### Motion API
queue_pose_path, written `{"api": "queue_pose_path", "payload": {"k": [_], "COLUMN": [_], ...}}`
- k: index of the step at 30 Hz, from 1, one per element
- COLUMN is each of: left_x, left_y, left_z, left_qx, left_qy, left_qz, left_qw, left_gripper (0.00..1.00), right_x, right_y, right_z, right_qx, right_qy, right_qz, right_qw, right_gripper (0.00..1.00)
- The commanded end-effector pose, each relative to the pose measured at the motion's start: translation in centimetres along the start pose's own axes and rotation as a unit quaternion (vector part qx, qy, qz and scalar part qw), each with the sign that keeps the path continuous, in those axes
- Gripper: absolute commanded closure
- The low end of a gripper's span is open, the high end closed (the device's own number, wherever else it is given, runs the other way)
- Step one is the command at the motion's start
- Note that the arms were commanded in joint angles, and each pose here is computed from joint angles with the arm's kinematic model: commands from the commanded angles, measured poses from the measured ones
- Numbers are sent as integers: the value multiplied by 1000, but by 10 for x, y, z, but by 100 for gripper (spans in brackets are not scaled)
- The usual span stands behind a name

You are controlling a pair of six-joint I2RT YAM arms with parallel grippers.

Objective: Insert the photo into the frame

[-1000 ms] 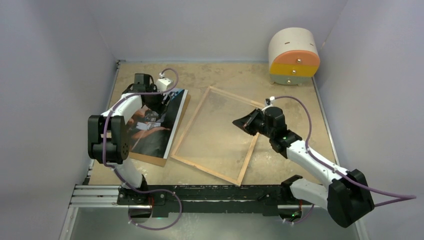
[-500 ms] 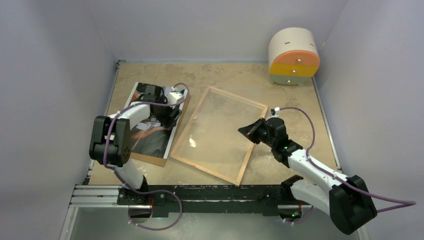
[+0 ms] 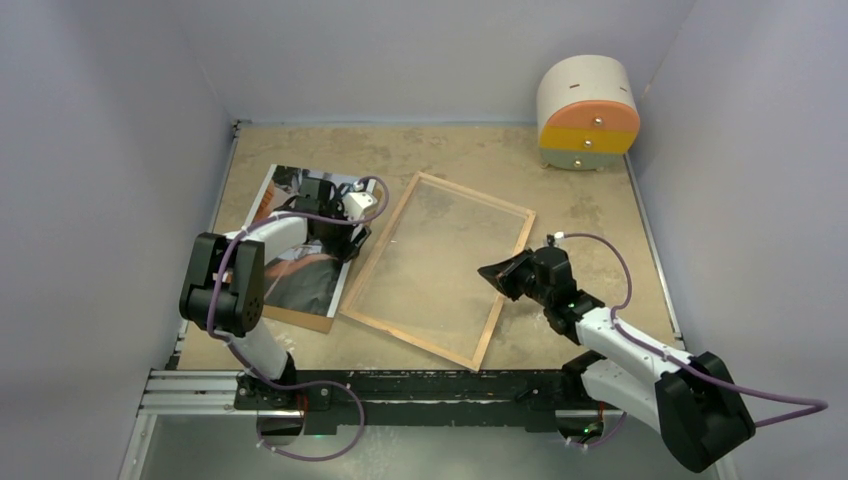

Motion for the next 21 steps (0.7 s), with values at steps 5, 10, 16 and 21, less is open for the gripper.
{"api": "queue_pose_path", "payload": {"k": [5,10,16,21], "left_x": [-7,-16,-24,-30], "left_y": [0,2,3,3], "left_z": [-1,1,3,5], "left_qx": [-13,-12,-10,-9], "left_qy": [28,28,32,39], "left_qz": [15,35,55,65], "left_qw": [999,999,998,997], "left_gripper": [28,31,34,34], "right_x": [4,4,3,3], "right_y": [3,1,0,4], "right_z": [1,1,3,2], "right_qx": [-4,-10,-8,-7], "right_qy": [33,40,22,13], "right_qz": [-29,-49,-51,-52], "right_qw": [999,998,998,999], "right_gripper": [100,100,100,100]}}
Point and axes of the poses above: each gripper's point midway between its finger pads, its own y axis out along the fingers, its own x axis along the line the jaws close on, z = x × y, the point moved 4 cm from there along -y, back along the fingers, and after that the axes turned 9 degrees about -y, right-handed, at the moved point
